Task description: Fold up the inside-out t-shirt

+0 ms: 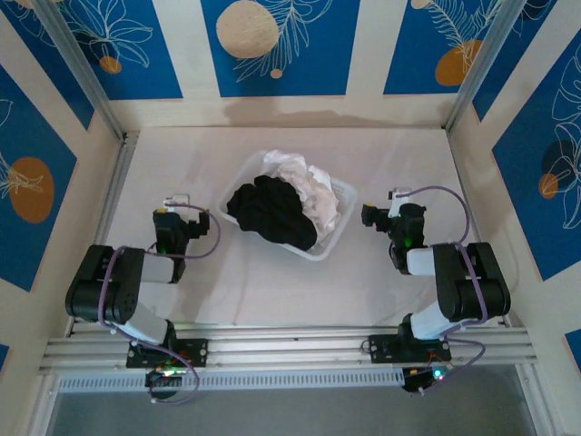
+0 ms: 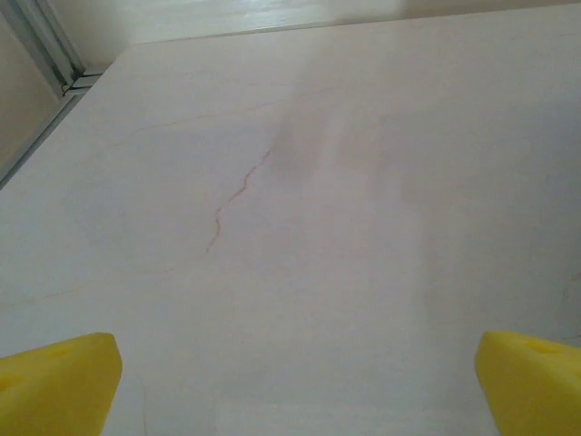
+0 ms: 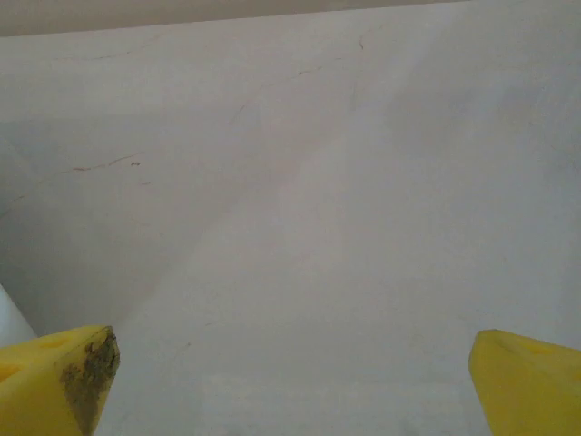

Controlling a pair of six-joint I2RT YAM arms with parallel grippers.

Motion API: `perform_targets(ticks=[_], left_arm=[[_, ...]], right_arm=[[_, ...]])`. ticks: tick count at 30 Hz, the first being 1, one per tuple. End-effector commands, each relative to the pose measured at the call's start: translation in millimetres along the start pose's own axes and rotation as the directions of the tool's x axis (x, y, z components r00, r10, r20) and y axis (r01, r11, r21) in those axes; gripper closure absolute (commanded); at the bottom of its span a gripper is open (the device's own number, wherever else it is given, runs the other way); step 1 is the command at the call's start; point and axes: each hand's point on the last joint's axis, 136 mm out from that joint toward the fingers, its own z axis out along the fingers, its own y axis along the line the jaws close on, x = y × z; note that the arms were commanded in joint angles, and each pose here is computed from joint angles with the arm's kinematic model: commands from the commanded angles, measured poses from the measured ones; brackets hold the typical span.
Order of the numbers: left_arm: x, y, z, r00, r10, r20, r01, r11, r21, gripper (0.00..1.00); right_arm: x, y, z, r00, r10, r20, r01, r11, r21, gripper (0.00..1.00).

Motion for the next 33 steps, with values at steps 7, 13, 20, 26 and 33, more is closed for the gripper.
perform_targets(ticks=[7,13,20,26,33], left_arm=[[-11.6,1.9,4.7,0.999,-0.004,0.036,0.004,1.0,0.001,0.0],[-11.3,1.9,4.7,0.999,-0.004,0.035,0.003,1.0,0.001,0.0],[-11.6,2.0,4.8,0.999,-0.004,0.035,0.004,1.0,0.001,0.0],[-11.3,1.8,4.7,0.999,-0.005,0.035,0.005,1.0,0.001,0.0],[-10.9,1.9,4.5,0.999,-0.005,0.034,0.005,1.0,0.001,0.0]], right_arm=[[-17.0,0.2,3.8,0.999,0.011,0.053,-0.011,1.0,-0.007,0.01],[-16.8,0.0,3.7,0.999,0.024,0.048,-0.023,0.999,-0.027,0.01],[-16.8,0.5,3.8,0.999,0.022,0.048,-0.021,0.999,-0.027,0.01],[-17.0,0.3,3.7,0.999,0.022,0.049,-0.02,0.999,-0.026,0.01],[-17.2,0.4,3.7,0.999,0.021,0.05,-0.02,0.999,-0.026,0.01]])
